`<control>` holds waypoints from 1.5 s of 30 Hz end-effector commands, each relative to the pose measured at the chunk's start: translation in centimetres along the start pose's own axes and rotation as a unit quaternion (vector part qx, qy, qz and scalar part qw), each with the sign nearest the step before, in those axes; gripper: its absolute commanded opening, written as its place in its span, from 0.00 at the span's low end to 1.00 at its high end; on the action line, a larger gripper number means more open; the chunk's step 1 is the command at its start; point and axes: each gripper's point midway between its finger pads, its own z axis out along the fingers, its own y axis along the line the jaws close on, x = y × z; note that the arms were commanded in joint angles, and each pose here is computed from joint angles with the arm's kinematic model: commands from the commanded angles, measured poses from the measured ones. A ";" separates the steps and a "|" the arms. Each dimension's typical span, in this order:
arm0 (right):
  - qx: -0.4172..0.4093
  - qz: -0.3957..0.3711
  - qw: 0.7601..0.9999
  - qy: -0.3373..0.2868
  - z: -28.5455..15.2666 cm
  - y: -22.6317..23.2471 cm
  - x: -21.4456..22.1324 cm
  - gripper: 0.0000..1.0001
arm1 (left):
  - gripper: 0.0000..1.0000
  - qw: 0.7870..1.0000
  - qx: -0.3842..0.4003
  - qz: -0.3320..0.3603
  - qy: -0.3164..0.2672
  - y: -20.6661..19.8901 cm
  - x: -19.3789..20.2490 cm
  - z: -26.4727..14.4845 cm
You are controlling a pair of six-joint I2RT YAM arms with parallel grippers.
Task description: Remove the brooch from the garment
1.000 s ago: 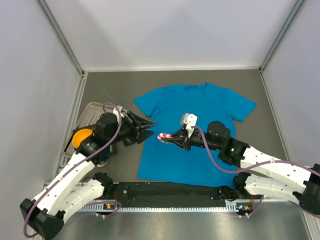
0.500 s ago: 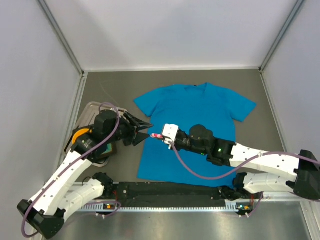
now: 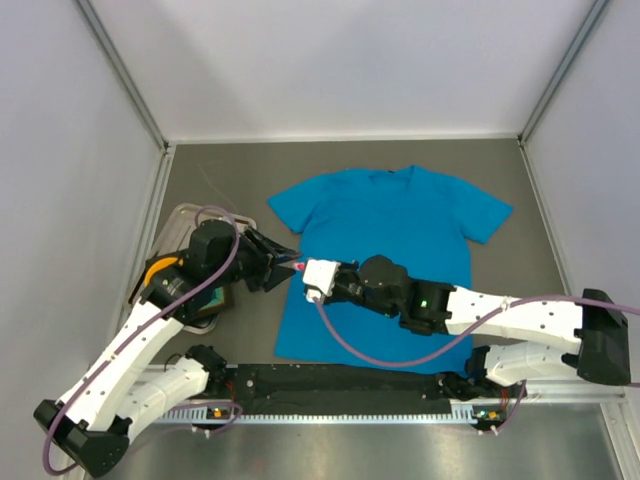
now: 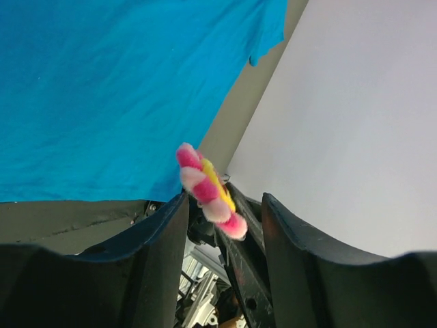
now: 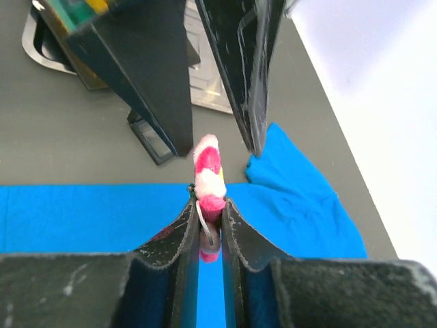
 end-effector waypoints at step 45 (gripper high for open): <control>-0.035 0.821 0.561 -0.103 1.3 -2.1 -5.2 0.58 | 0.00 0.951 0.259 0.090 -0.145 -0.4 -3.4 -2.3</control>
